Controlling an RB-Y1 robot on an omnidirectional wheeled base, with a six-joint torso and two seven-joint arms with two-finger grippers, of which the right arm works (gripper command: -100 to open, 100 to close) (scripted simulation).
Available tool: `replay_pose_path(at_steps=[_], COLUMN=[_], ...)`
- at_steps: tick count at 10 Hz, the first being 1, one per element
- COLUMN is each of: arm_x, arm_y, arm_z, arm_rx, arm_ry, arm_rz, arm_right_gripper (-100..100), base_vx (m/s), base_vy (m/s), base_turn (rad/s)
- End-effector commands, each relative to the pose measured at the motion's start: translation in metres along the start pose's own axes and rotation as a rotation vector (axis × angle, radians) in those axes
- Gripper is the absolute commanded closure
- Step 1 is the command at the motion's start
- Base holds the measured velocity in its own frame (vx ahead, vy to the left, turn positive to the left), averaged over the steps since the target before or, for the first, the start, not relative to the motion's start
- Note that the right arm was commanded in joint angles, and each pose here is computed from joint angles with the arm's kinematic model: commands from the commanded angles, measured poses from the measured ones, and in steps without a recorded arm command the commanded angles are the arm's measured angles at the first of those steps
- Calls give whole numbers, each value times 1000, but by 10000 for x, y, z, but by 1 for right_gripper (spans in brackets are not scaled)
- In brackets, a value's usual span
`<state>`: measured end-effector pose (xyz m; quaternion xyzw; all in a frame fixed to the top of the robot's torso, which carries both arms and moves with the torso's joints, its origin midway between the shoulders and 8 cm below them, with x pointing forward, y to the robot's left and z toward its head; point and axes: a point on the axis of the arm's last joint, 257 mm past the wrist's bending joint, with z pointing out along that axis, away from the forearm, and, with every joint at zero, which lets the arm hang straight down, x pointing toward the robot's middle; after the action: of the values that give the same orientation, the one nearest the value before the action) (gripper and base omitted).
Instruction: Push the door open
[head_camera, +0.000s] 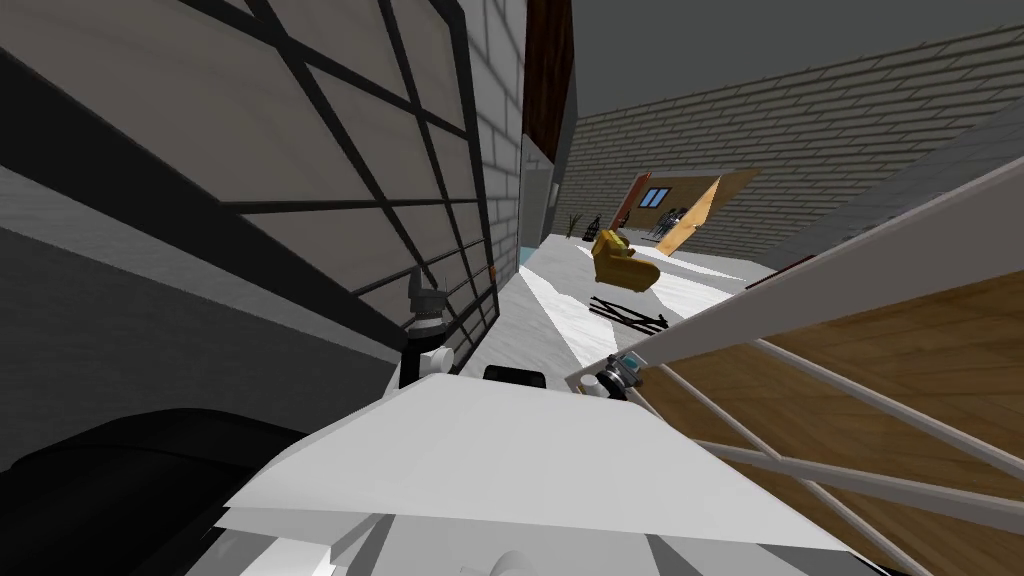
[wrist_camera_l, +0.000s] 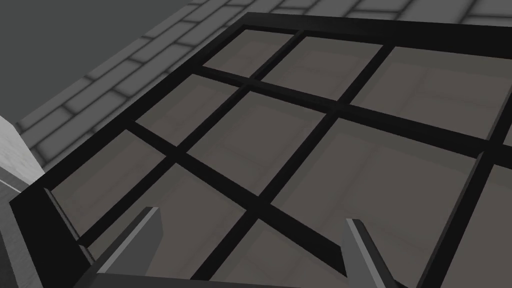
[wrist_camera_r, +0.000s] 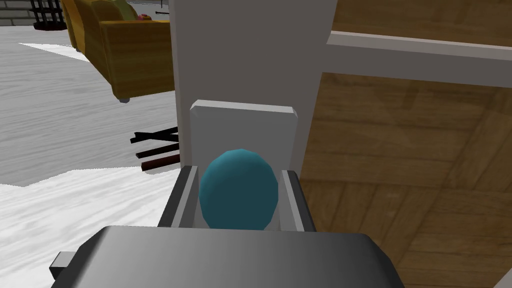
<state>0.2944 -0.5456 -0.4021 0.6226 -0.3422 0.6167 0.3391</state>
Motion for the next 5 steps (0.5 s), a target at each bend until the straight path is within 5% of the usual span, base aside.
replay_pose_path(at_steps=[1, 4, 5], arm_x=[34, 41, 16], arm_y=[164, 384, 337], arm_z=[63, 107, 92], arm_rx=[-40, -92, -78], arm_ry=[9, 9, 6], arm_rz=[0, 0, 1], arm_right_gripper=[100, 100, 100], base_vx=[195, 205, 84], base_vy=[-99, -89, -50], base_turn=[-55, -52, -24])
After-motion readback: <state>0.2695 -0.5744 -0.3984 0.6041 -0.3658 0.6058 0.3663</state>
